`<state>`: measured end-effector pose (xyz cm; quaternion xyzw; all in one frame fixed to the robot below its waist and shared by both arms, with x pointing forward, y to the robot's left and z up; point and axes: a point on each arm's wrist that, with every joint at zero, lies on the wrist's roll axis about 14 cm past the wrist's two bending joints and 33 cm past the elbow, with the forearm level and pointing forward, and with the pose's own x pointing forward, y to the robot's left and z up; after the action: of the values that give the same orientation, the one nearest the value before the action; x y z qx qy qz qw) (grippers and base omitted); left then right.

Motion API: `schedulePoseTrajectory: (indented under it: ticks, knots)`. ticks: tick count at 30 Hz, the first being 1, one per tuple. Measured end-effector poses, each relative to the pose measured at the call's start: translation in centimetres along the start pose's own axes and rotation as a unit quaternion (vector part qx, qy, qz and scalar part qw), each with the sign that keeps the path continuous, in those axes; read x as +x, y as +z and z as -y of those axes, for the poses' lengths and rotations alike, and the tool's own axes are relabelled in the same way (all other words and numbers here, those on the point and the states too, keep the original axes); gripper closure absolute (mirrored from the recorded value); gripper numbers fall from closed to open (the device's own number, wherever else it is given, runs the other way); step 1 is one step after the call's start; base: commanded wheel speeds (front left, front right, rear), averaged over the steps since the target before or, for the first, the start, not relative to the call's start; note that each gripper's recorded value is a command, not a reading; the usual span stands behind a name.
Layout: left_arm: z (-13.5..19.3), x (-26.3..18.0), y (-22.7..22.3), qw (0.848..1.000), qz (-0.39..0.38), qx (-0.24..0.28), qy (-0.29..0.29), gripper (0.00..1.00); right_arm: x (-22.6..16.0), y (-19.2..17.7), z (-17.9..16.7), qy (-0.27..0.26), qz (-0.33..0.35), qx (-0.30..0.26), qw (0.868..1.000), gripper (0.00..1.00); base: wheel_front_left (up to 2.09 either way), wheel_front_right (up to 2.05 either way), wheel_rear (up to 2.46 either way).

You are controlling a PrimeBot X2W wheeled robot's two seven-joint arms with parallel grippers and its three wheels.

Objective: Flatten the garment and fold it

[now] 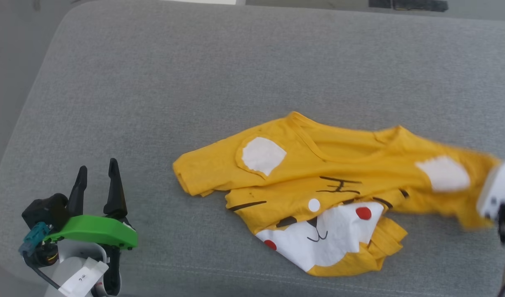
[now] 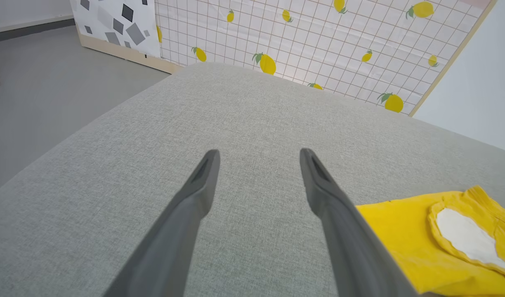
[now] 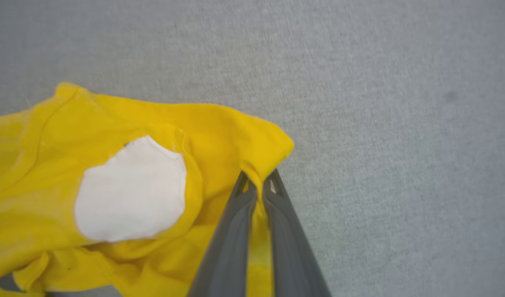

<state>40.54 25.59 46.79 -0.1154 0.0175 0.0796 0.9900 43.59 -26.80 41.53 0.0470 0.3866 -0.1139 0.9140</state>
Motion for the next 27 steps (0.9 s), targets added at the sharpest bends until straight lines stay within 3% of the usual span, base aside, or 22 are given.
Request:
schedulePoseTrajectory:
  ticks: [3, 4, 6, 10, 14, 21, 27]
  knots:
    - [0.6, 0.1, 0.0, 1.000, 0.001, -0.003, -0.008, 0.00, -0.3, -4.5, 2.0, -0.011, -0.060, 0.027, 0.998, 1.00, 0.00, 0.00, 0.00]
    - [0.7, 0.1, 0.0, 1.000, 0.000, -0.004, -0.009, 0.00, -0.3, -5.3, 2.2, -0.013, -0.068, 0.027, 0.997, 0.93, 0.00, 0.00, 0.00]
    - [0.6, 0.0, -0.1, 1.000, -0.002, -0.004, -0.008, 0.00, -0.2, -6.0, 2.2, -0.006, -0.066, 0.042, 0.997, 0.00, 0.00, 0.00, 0.00]
    - [0.5, -0.4, 0.0, 1.000, -0.004, -0.003, -0.007, 0.00, -0.6, -3.5, 1.8, 0.017, 0.013, 0.080, 0.997, 0.00, 0.00, 0.00, 0.00]
    - [0.5, -1.1, 0.0, 1.000, -0.007, -0.003, -0.006, 0.00, -2.3, -1.0, 2.2, 0.037, 0.094, 0.122, 0.987, 0.00, 0.00, 0.00, 0.00]
    - [3.0, -1.0, -0.7, 0.998, -0.042, -0.009, -0.041, 0.00, -4.8, -3.1, 5.5, 0.010, 0.112, 0.141, 0.984, 0.00, 0.00, 0.00, 0.00]
    - [8.5, 1.8, -2.2, 0.983, -0.153, -0.006, -0.102, 0.00, -6.3, -2.8, 7.1, -0.007, 0.126, 0.142, 0.982, 0.00, 0.00, 0.00, 0.00]
